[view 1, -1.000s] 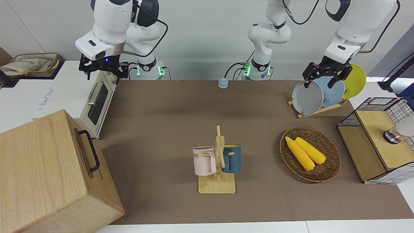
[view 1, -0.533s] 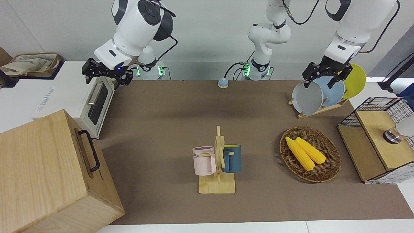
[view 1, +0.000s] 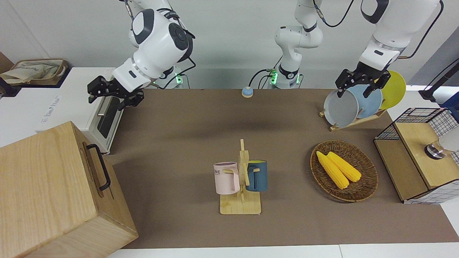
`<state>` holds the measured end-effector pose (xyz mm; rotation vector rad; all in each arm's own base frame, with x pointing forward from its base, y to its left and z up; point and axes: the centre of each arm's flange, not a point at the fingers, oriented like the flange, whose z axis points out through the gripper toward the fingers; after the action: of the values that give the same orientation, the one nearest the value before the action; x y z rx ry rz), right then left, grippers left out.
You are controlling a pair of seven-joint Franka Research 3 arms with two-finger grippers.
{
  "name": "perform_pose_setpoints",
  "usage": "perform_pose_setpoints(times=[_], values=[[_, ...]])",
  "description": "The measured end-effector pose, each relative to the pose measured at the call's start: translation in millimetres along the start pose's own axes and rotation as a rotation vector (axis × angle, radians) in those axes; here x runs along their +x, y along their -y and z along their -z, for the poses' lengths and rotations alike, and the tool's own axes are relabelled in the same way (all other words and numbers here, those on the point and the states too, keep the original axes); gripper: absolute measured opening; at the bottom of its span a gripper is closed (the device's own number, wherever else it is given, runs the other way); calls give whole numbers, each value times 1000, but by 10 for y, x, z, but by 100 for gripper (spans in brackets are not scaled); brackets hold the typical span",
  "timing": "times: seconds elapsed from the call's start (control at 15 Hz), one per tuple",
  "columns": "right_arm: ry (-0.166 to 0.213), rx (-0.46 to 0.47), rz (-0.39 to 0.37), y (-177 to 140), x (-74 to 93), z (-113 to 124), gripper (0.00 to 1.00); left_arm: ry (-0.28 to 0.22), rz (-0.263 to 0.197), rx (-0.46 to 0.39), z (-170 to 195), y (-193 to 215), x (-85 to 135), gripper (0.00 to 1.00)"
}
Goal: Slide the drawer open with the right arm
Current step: 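Reach the right gripper up toward the black drawer handle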
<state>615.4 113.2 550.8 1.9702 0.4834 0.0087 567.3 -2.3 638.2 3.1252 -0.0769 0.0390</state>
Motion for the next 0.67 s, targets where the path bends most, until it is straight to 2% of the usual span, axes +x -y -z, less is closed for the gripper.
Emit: perform_pose_setpoints(times=[0.27, 0.67], values=[[-36, -118, -17, 219, 196, -29, 99, 0, 0, 0, 0, 0, 0, 100], [-68, -257, -57, 601, 519, -258, 99, 0, 0, 0, 0, 0, 0, 100]])
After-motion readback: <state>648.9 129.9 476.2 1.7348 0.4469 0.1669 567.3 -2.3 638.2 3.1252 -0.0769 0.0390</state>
